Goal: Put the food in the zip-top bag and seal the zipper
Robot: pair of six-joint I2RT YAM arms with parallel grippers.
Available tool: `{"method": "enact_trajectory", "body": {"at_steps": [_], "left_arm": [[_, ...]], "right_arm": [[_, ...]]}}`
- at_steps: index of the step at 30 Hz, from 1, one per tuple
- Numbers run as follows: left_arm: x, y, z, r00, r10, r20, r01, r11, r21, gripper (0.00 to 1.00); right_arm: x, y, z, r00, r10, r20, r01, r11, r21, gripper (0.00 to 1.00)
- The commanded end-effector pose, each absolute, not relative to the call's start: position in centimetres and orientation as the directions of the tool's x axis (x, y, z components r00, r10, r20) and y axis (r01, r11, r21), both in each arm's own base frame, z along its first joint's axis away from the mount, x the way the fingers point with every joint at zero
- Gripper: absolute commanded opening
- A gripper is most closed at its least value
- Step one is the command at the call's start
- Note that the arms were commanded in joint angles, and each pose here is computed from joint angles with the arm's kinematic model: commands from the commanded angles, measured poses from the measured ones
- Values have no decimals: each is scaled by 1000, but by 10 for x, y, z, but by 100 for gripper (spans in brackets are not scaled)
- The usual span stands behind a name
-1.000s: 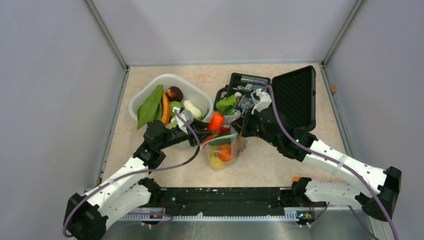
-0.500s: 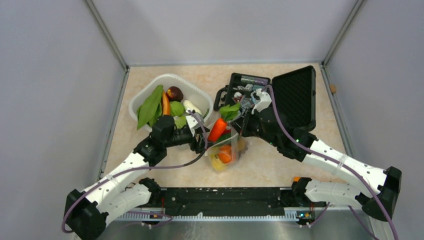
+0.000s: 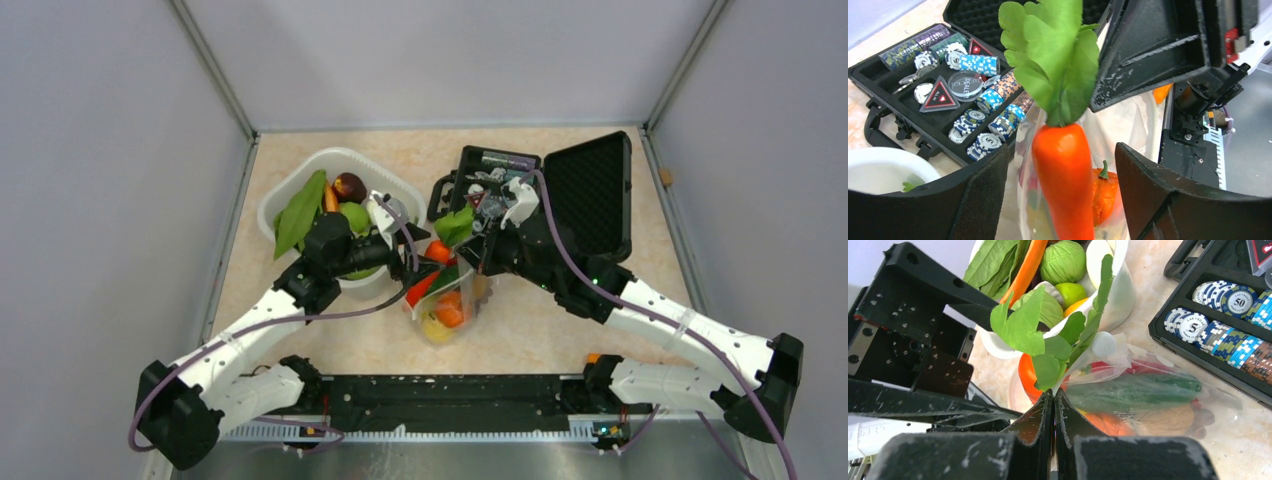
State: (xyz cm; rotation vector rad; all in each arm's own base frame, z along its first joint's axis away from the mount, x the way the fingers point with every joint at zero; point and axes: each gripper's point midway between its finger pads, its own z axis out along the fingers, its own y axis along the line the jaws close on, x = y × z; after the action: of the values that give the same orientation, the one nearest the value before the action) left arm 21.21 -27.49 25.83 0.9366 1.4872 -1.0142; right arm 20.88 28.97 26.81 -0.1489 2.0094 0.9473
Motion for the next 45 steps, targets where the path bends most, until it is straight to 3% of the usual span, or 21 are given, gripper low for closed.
{"method": "enact_trajectory", "body": {"at_steps": [1,8,11,15,22,27,29,31,34,36,37,40,45], "left_arm": [[218,-289,280,-124,4,-992,951,286,-118,73],[221,-289,272,-171,33,-985,940,305,-153,36],[216,-285,273,-139,45,-989,947,299,-120,27],[203,-282,274,-112,65,-992,964,249,-92,24],[176,-284,278,-87,53,-995,991,108,-81,28],[171,-288,260,-162,123,-979,986,62,-155,33],[177,-286,249,-203,170,-964,977,107,-186,34],[184,-284,244,-205,197,-959,973,150,-177,45],[201,-278,252,-175,178,-968,958,259,-126,43],[205,-276,260,-140,154,-978,955,281,-92,67],[207,-276,265,-126,142,-982,953,291,-81,70],[214,-272,278,-128,112,-985,935,345,-83,75],[208,-269,295,-150,77,-986,928,355,-113,65]], "right_arm": [[212,295,304,-547,305,-779,-483,645,592,0],[215,294,300,-546,305,-781,-471,659,587,0],[217,292,301,-541,312,-781,-462,665,586,0],[220,290,299,-535,319,-782,-446,680,582,0],[227,287,289,-544,331,-771,-390,714,582,0],[229,287,289,-542,344,-767,-377,716,587,0],[228,288,291,-542,343,-767,-386,708,590,0],[228,289,292,-542,344,-767,-394,702,593,0],[226,291,291,-550,338,-764,-401,695,596,0],[224,292,291,-553,335,-763,-406,691,598,0],[224,292,290,-555,334,-762,-408,689,599,0],[223,292,292,-556,328,-763,-413,688,597,0],[223,292,292,-553,327,-766,-415,690,593,0]]}}
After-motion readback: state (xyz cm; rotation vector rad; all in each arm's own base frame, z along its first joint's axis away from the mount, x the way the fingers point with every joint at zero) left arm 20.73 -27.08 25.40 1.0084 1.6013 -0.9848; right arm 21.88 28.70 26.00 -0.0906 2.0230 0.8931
